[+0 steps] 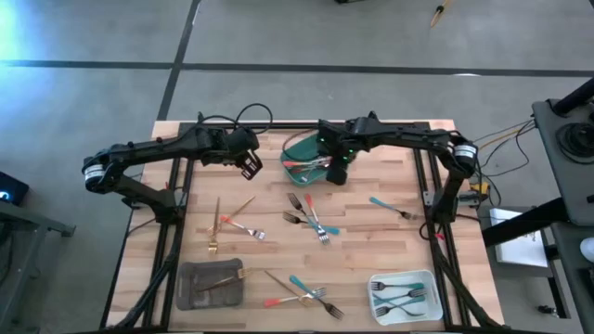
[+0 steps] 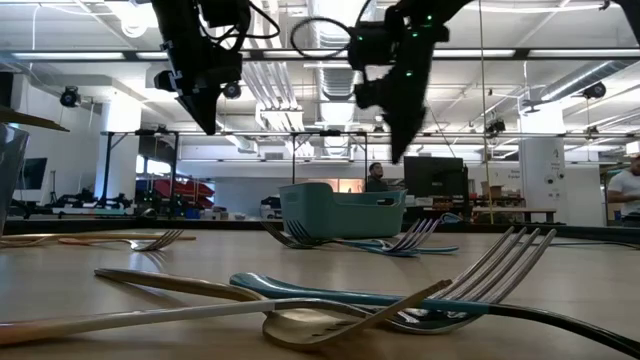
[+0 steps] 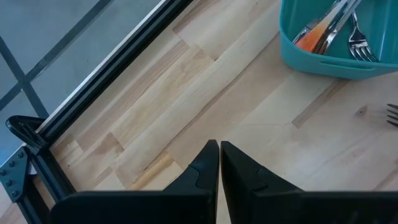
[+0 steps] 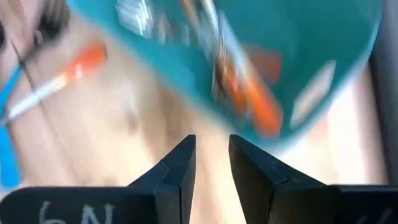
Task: Sort silverware by color (type)
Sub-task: Put the blue fork into the white bin
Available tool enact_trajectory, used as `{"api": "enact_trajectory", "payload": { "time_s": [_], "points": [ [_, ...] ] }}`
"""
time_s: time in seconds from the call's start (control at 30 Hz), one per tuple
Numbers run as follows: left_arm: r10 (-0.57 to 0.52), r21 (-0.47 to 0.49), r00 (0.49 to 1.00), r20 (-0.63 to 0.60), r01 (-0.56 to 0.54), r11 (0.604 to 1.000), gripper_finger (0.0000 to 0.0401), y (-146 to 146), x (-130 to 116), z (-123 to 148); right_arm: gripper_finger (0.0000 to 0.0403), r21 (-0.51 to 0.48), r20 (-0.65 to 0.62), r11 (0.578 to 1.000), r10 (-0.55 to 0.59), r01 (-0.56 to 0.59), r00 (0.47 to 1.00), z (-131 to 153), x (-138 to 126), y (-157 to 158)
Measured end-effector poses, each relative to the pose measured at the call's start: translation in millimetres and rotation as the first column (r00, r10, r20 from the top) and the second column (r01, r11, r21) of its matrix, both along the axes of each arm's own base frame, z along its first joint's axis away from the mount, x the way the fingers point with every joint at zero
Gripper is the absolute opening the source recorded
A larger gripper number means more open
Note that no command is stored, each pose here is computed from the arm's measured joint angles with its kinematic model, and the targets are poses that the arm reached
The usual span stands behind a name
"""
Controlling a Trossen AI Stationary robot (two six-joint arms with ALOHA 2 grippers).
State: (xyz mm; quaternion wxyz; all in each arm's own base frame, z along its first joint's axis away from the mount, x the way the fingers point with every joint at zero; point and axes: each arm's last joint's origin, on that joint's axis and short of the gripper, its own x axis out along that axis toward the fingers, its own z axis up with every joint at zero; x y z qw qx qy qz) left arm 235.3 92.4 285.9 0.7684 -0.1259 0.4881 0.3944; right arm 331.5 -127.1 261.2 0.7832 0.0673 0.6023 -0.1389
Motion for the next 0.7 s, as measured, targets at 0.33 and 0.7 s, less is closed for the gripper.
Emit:
{"api": "enact_trajectory", "payload": {
  "time_s": [0.33,0.7],
  "points": [
    [-0.048,0.013,0.998,-0.029,0.049,0.999,0.0,0.1,0.0,0.0,0.0094,0.096,-0.282,0.971,-0.186,0.221,0.941,-16.4,-44.2,41.2],
    [-0.063,0.018,0.997,-0.035,0.064,0.998,0.0,0.1,0.3,0.2,0.0113,0.142,-0.43,0.962,-0.153,0.234,0.89,-54.2,-83.2,77.6]
  ]
}}
